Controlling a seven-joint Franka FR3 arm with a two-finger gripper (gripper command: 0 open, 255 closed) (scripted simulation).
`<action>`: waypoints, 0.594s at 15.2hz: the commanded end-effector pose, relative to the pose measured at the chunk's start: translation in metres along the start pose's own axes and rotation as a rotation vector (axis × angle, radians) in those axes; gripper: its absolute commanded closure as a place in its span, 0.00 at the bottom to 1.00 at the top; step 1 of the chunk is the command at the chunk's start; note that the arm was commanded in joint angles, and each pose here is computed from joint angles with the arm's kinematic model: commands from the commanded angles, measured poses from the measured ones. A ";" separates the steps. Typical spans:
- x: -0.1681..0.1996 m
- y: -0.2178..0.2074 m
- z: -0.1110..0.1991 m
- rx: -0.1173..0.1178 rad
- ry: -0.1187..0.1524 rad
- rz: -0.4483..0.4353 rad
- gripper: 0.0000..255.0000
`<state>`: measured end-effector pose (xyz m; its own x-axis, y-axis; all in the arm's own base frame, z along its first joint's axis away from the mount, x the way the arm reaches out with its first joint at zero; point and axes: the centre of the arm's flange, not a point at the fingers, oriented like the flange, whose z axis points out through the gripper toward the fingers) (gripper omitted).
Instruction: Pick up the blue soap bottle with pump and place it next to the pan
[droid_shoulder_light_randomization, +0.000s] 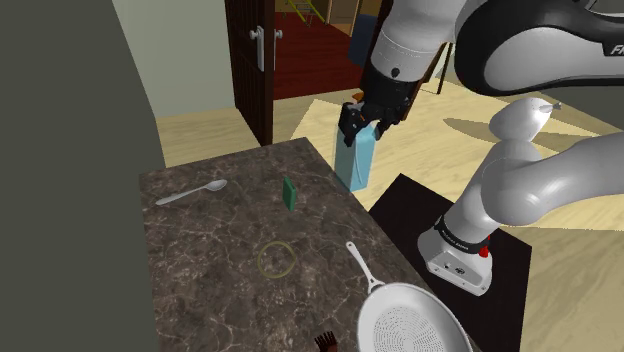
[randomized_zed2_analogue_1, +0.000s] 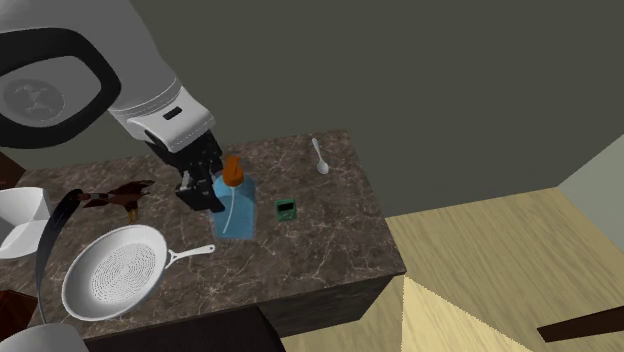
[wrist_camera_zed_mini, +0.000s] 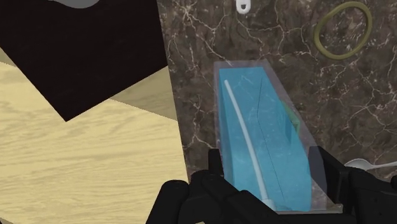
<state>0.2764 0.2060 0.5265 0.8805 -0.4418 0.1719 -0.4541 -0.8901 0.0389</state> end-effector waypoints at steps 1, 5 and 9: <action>-0.002 -0.001 0.010 0.001 0.001 0.000 1.00; -0.006 -0.002 0.031 0.001 0.001 0.000 1.00; -0.009 -0.002 0.051 0.001 0.001 0.000 1.00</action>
<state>0.2771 0.2066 0.4793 0.8805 -0.4417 0.1720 -0.4541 -0.8901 0.0389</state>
